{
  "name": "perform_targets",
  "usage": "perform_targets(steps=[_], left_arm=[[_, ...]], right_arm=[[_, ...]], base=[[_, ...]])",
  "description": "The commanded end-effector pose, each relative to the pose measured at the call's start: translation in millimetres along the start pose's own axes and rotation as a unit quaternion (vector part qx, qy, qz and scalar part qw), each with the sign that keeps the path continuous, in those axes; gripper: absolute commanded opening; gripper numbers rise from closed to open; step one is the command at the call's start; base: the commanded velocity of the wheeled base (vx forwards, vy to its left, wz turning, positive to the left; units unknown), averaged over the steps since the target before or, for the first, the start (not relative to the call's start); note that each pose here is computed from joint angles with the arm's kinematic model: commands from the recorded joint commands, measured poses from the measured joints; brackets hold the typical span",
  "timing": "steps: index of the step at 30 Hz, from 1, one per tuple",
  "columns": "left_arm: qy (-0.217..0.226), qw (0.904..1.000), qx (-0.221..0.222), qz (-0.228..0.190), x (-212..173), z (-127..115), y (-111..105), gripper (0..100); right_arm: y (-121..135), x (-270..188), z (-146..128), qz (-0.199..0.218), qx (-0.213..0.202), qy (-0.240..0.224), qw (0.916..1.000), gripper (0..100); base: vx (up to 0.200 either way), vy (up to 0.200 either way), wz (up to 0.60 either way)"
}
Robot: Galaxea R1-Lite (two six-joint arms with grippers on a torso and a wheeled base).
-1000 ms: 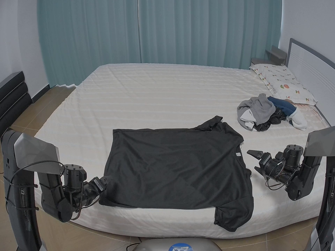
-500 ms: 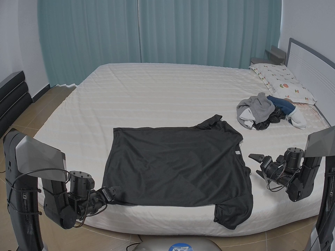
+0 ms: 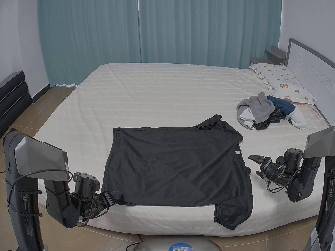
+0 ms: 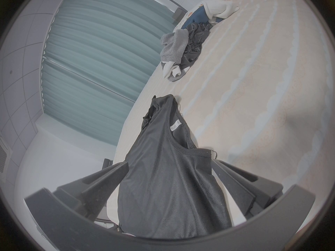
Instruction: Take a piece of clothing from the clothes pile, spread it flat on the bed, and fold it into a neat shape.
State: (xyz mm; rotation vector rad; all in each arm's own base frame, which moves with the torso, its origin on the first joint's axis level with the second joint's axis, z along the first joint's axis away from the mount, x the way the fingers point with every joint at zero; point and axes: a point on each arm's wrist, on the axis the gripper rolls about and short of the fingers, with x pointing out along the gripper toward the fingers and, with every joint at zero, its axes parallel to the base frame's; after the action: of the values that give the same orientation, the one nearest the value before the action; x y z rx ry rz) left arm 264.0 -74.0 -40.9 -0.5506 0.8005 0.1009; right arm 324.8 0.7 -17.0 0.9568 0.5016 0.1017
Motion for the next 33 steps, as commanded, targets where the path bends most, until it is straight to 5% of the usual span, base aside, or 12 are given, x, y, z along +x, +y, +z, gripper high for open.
perform_targets(steps=[1,4,5,12,15,33], left_arm=[[-0.013,0.9999,-0.006,-0.009,11,6,-5,100],[-0.009,0.9999,-0.005,-0.003,14,5,-3,100],[-0.007,1.0,-0.005,-0.001,14,4,-2,0],[-0.012,0.9998,-0.001,0.018,10,4,4,0],[-0.037,0.9973,0.031,0.056,7,13,15,0],[-0.024,0.9914,0.048,0.12,-5,29,31,0]], right_arm=[[0,0,-1,0.0,0.0,0.001,1.0,100],[1,0,-2,0.0,0.0,0.003,1.0,100],[1,0,-2,0.0,-0.002,0.005,1.0,100],[-4,-3,-7,-0.014,-0.031,0.015,0.9993,100],[-12,-1,-13,-0.027,-0.047,0.03,0.9981,100],[-18,14,-8,-0.024,-0.051,0.023,0.9981,100]], base=[[0.0,0.0,0.0],[0.0,0.0,0.0],[0.0,0.0,0.0],[0.0,0.0,0.0],[0.0,0.0,0.0],[0.0,0.0,0.0]])
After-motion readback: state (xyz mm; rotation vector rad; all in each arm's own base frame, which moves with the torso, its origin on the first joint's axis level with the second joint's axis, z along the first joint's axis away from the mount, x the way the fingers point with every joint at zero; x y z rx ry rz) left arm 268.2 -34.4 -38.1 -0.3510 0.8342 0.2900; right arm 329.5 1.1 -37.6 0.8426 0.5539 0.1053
